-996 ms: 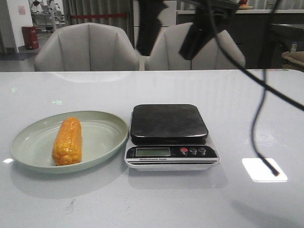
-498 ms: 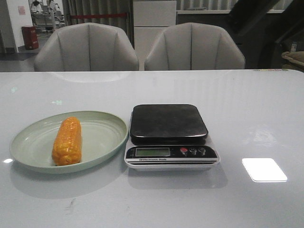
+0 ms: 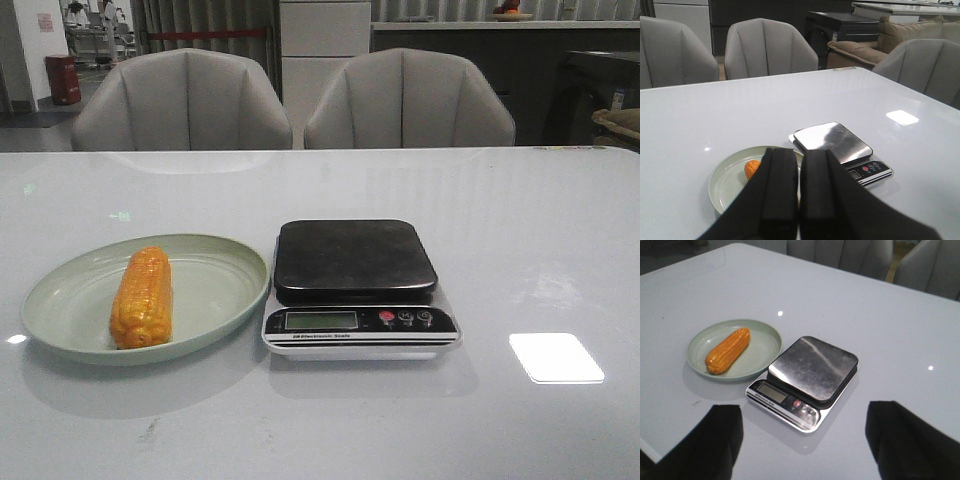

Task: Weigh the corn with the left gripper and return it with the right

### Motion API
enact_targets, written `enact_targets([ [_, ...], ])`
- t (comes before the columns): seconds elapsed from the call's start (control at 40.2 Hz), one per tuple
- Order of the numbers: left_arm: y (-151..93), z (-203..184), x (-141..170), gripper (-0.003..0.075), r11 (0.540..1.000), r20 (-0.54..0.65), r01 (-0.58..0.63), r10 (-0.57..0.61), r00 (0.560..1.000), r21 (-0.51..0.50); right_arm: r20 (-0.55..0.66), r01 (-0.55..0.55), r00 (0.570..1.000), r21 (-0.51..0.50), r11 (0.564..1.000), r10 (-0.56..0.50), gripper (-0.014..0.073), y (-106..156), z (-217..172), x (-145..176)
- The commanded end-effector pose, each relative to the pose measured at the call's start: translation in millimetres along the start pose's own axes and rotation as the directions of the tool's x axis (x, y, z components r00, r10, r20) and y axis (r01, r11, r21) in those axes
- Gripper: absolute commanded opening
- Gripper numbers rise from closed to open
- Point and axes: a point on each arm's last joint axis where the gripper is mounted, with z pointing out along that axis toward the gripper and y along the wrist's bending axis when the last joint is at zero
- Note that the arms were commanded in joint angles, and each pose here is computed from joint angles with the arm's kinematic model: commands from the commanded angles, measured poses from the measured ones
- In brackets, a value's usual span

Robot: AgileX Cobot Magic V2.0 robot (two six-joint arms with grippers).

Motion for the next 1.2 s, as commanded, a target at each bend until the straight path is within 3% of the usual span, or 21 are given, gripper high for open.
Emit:
enact_targets([
  [0.0, -2.1, -1.7, -14.1, 0.0132, 1.0, 0.086, 0.001, -0.002, 0.996, 0.017, 0.192, -0.007, 0.981, 0.076, 0.997, -0.008, 0.0606, -4.1, -12.0, -0.1],
  [0.124, -2.1, -1.7, -14.1, 0.0132, 1.0, 0.086, 0.001, -0.002, 0.996, 0.017, 0.282, -0.023, 0.959, 0.134, 0.991, -0.016, 0.0606, -8.7, -14.7, 19.3],
  [0.299, -2.1, -1.7, -14.1, 0.0132, 1.0, 0.086, 0.001, -0.002, 0.996, 0.017, 0.31, -0.036, 0.95, 0.168, 0.985, -0.018, 0.058, -12.5, -11.9, 27.5],
  [0.349, -2.1, -1.7, -14.1, 0.0132, 1.0, 0.086, 0.001, -0.002, 0.996, 0.017, 0.317, -0.037, 0.948, 0.171, 0.985, -0.019, 0.0507, -12.8, -12.2, 27.0],
  [0.473, -2.1, -1.7, -14.1, 0.0132, 1.0, 0.086, 0.001, -0.002, 0.996, 0.017, 0.322, -0.041, 0.947, 0.172, 0.984, -0.017, 0.0106, -13.0, -12.3, 26.6],
  [0.598, -2.1, -1.7, -14.1, 0.0132, 1.0, 0.086, 0.001, -0.002, 0.996, 0.017, 0.312, -0.044, 0.95, 0.164, 0.985, -0.01, 0.0214, -12.4, -11.9, 27.5],
  [1.17, -1.9, -0.2, -11.3, 0.0132, 1.0, 0.078, 0.001, -0.002, 0.997, 0.016, 0.311, -0.044, 0.95, 0.164, 0.986, -0.01, 0.0213, -12.4, -11.9, 27.6],
])
